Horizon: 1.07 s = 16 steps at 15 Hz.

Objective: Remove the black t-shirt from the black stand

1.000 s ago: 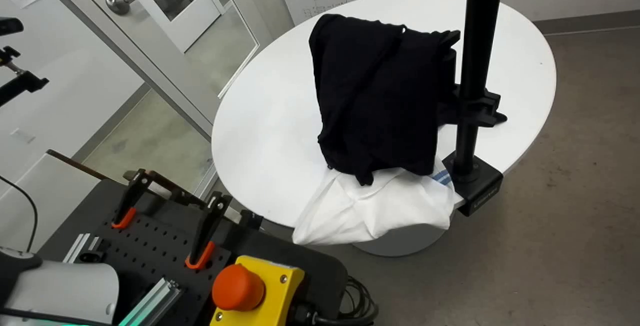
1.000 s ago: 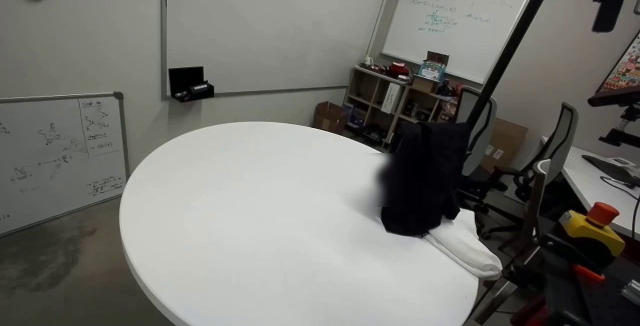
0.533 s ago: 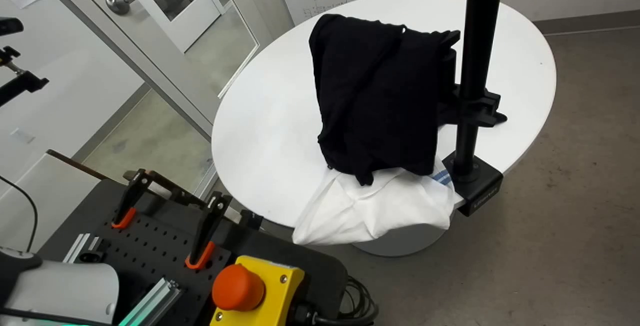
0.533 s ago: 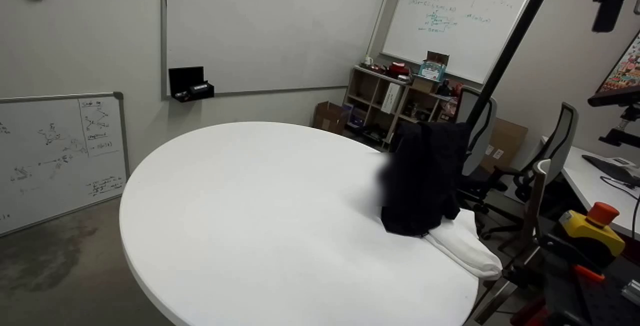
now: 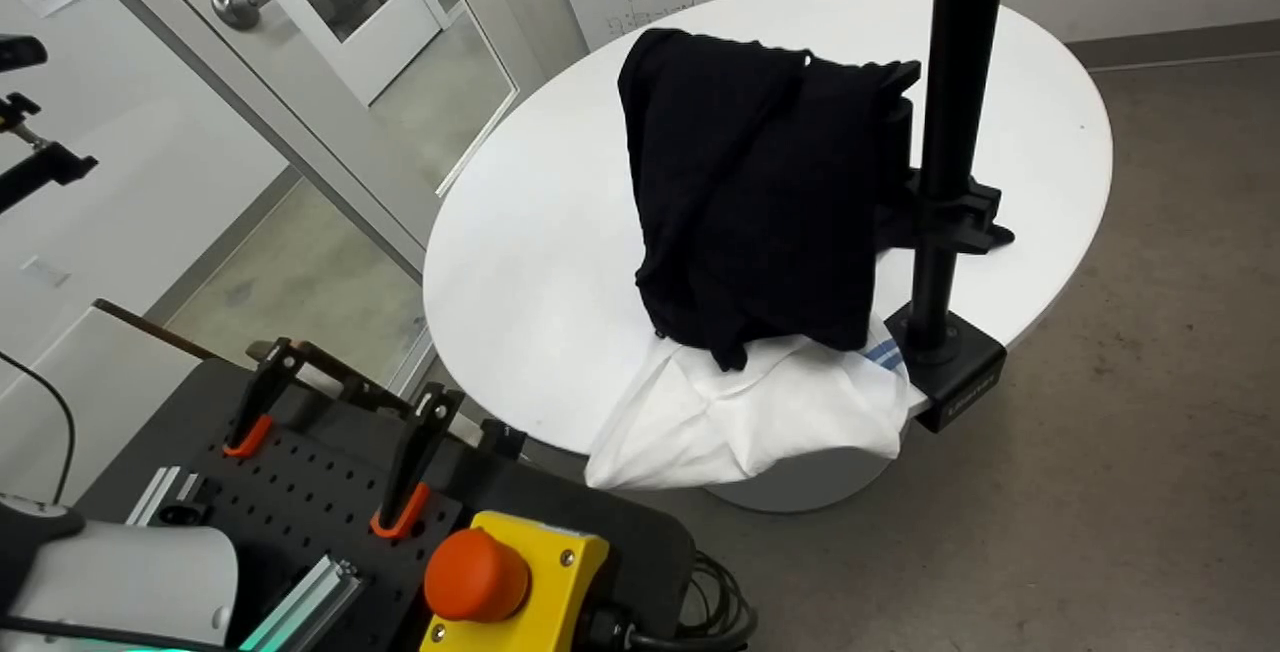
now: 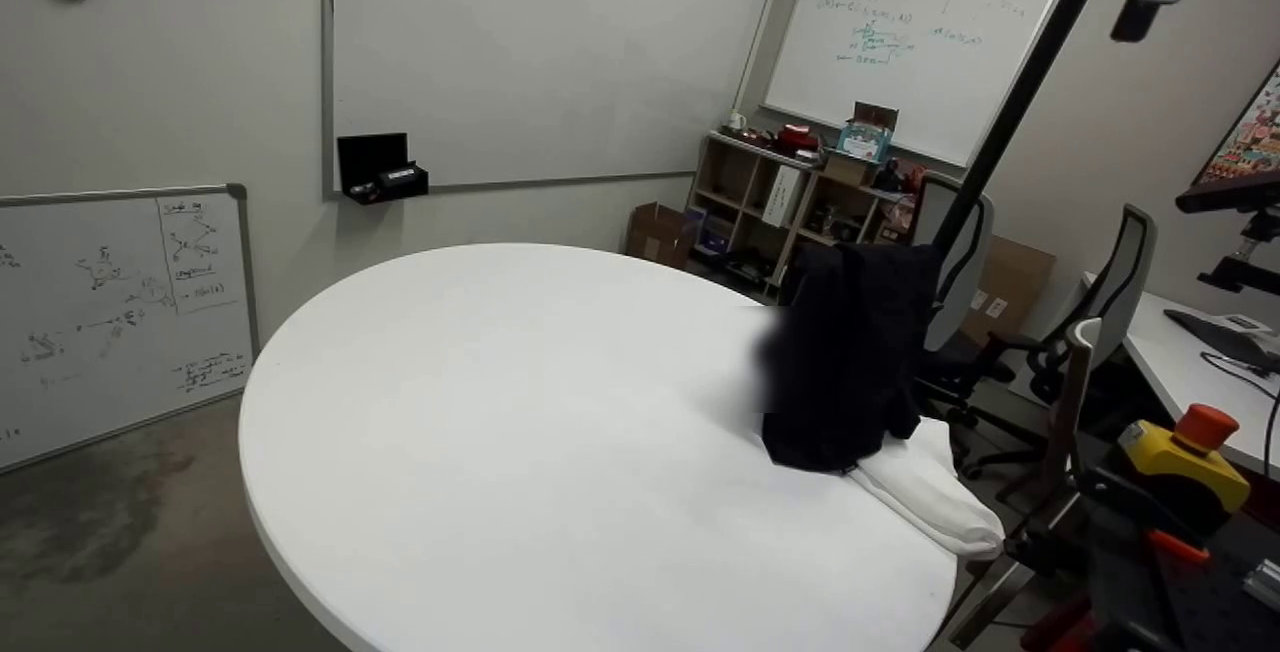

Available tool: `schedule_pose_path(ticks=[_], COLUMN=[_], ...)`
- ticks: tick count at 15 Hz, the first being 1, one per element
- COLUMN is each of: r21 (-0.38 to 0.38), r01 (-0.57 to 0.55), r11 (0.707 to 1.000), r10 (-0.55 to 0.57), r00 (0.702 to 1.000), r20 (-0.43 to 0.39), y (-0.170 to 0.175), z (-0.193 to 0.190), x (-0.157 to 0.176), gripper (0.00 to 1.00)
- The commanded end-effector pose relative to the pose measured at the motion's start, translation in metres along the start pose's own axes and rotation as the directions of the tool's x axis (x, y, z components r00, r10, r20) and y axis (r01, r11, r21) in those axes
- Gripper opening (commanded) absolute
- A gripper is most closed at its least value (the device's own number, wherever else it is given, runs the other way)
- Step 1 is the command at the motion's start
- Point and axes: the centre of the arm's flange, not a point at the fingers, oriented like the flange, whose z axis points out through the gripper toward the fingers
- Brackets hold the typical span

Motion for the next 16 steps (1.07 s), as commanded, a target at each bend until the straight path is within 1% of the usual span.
schedule_pose_path(ticks=[1,5,7,8,11,14,16], r21=[0.023,0.045,0.018,0.008,0.007,-0.002,-0.018], r01=[-0.118,-0.268,-0.337,-0.383,-0.538,-0.668,-0.729], r11=[0.993,0.962,0.941,0.924,0.843,0.744,0.685], r10=[0.120,0.271,0.333,0.376,0.529,0.659,0.720], r00=[0.987,0.943,0.920,0.903,0.826,0.734,0.680], r20=[-0.104,-0.191,-0.207,-0.208,-0.194,-0.164,-0.139], y=[0.043,0.083,0.098,0.106,0.133,0.153,0.163], z=[-0.009,0.005,0.021,0.031,0.064,0.096,0.116], x=[0.049,0.082,0.098,0.105,0.124,0.133,0.133], gripper=[1.00,1.00,1.00,1.00,1.00,1.00,1.00])
